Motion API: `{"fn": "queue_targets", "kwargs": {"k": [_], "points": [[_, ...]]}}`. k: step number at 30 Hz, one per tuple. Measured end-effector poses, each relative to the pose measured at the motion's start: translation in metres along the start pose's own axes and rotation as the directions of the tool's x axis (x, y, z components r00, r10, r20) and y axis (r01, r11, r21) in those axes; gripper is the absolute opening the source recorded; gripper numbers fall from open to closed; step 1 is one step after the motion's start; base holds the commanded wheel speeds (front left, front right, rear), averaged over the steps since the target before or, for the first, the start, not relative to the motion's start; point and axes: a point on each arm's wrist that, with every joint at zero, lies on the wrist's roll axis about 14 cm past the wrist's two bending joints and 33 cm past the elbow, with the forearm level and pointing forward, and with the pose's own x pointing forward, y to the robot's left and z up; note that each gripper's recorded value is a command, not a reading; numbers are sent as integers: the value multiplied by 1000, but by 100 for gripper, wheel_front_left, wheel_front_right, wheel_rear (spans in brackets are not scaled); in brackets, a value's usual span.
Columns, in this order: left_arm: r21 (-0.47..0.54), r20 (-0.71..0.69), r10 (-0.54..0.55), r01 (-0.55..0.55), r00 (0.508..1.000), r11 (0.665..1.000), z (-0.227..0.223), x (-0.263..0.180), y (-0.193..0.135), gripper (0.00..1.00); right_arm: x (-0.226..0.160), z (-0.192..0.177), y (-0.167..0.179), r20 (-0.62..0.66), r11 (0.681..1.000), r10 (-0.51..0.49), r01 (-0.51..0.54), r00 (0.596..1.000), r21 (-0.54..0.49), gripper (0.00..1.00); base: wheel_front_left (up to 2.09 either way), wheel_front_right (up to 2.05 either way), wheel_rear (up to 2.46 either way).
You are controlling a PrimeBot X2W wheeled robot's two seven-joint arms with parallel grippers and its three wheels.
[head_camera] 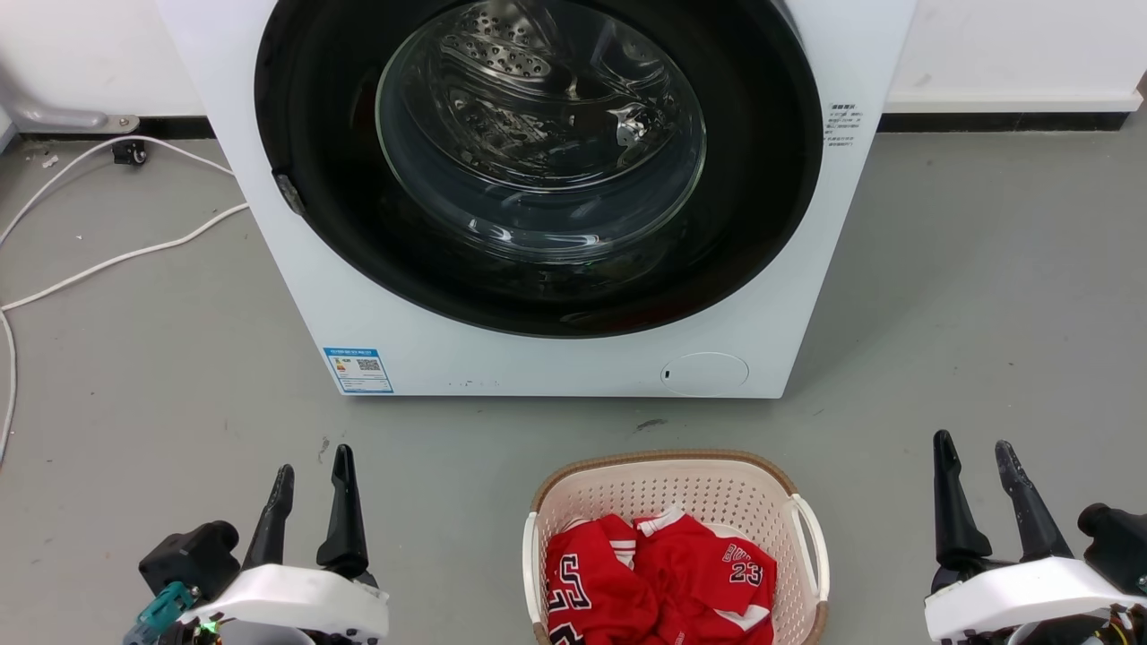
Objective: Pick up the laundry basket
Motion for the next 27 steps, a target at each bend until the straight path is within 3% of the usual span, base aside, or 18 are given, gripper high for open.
{"fn": "queue_targets", "kwargs": {"k": [27], "points": [[241, 3, -44, 41, 999, 970, -7, -5, -5, 100, -6, 2, 9, 19, 966, 56, -49, 998, -253, 100, 0, 0, 0]]}}
